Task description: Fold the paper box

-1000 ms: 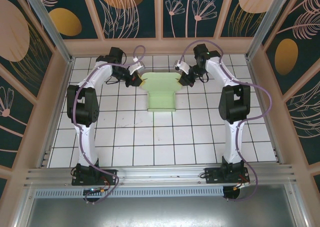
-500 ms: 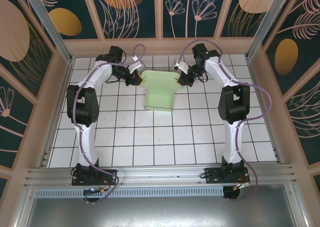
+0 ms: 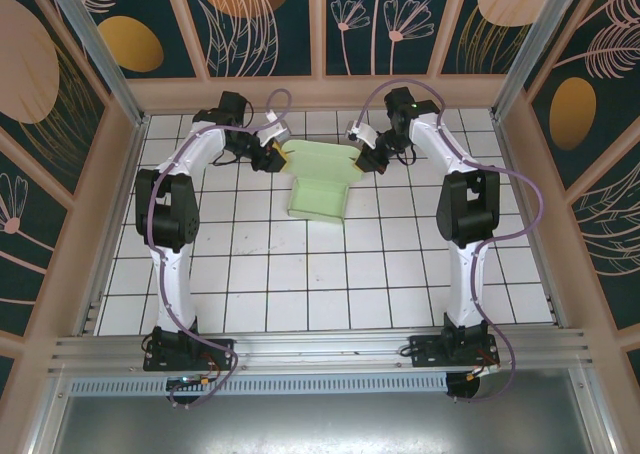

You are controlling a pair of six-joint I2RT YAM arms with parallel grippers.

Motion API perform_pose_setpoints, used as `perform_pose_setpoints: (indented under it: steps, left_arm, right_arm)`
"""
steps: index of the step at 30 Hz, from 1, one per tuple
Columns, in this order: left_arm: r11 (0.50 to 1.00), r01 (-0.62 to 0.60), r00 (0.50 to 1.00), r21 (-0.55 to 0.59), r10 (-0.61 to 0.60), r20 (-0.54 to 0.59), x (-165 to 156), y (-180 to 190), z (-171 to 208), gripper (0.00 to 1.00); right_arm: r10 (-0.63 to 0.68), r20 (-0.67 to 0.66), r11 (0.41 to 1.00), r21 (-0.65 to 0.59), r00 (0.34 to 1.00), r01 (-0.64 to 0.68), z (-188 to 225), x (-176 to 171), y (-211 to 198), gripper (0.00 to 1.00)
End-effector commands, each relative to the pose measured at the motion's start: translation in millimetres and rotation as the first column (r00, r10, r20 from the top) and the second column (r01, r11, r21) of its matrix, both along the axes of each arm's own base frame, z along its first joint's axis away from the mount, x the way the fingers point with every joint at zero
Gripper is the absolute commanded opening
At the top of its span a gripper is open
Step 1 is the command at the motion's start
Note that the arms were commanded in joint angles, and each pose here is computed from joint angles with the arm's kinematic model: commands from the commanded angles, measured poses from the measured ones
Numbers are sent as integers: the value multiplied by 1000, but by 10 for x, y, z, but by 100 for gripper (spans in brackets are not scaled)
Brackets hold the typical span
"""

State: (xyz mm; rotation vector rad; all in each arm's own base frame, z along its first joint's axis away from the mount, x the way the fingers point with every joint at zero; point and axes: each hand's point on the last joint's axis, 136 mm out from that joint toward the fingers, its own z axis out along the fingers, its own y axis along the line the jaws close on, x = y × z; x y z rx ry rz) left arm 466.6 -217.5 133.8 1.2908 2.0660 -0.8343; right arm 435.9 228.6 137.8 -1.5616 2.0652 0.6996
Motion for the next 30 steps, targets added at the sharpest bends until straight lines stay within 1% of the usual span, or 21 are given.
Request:
perform_pose_setpoints:
  steps: [1, 2, 3, 7, 11, 12, 13, 14, 15, 17, 20, 22, 24, 30]
  left_arm:
    - [999, -36, 997, 13, 35, 71, 115, 8, 54, 42]
    - [999, -43, 996, 14, 42, 85, 139, 12, 70, 43]
    - [999, -48, 994, 18, 46, 96, 160, 18, 80, 49]
    - [996, -59, 991, 61, 52, 119, 224, 68, 62, 51]
    - [996, -27, 991, 88, 15, 136, 170, 119, 59, 54]
    - [996, -23, 989, 88, 10, 145, 165, 134, 72, 57]
    - [996, -21, 988, 87, 7, 151, 164, 144, 78, 66]
    - [996, -23, 987, 86, 10, 159, 170, 154, 94, 77]
    - [997, -25, 986, 79, 11, 168, 183, 156, 117, 80]
    - [999, -5, 983, 44, -3, 183, 177, 110, 190, 81]
    - [998, 51, 977, -41, -41, 211, 165, -9, 328, 80]
    - [993, 80, 974, -81, -61, 220, 180, -70, 398, 73]
    - [991, 97, 973, -93, -75, 217, 207, -101, 387, 65]
    - [992, 111, 981, -61, -100, 168, 258, -100, 231, 49]
  right_arm:
    - [26, 2, 1000, 12, 1000, -26, 111, -83, 39, 0]
    - [28, 4, 1000, 12, 1000, -28, 115, -88, 41, 0]
    - [30, 2, 999, 11, 1000, -30, 112, -95, 42, 0]
    - [30, 2, 1000, 8, 1000, -30, 115, -108, 29, 0]
    - [32, 7, 999, 9, 999, -32, 137, -131, 25, 0]
    - [32, 7, 999, 9, 999, -33, 138, -141, 24, 0]
    - [34, 10, 999, 9, 999, -34, 148, -145, 26, 0]
    - [35, 11, 999, 10, 999, -35, 148, -152, 26, 0]
    - [33, 11, 999, 9, 999, -33, 147, -156, 21, 0]
    - [39, 10, 999, 10, 999, -39, 135, -175, 23, 0]
    - [45, 10, 999, 11, 999, -45, 131, -186, 31, 0]
    - [48, 7, 999, 12, 999, -48, 130, -196, 38, 0]
    - [51, 8, 999, 15, 999, -51, 136, -201, 44, 0]
    - [50, 3, 999, 11, 999, -50, 119, -203, 44, 0]
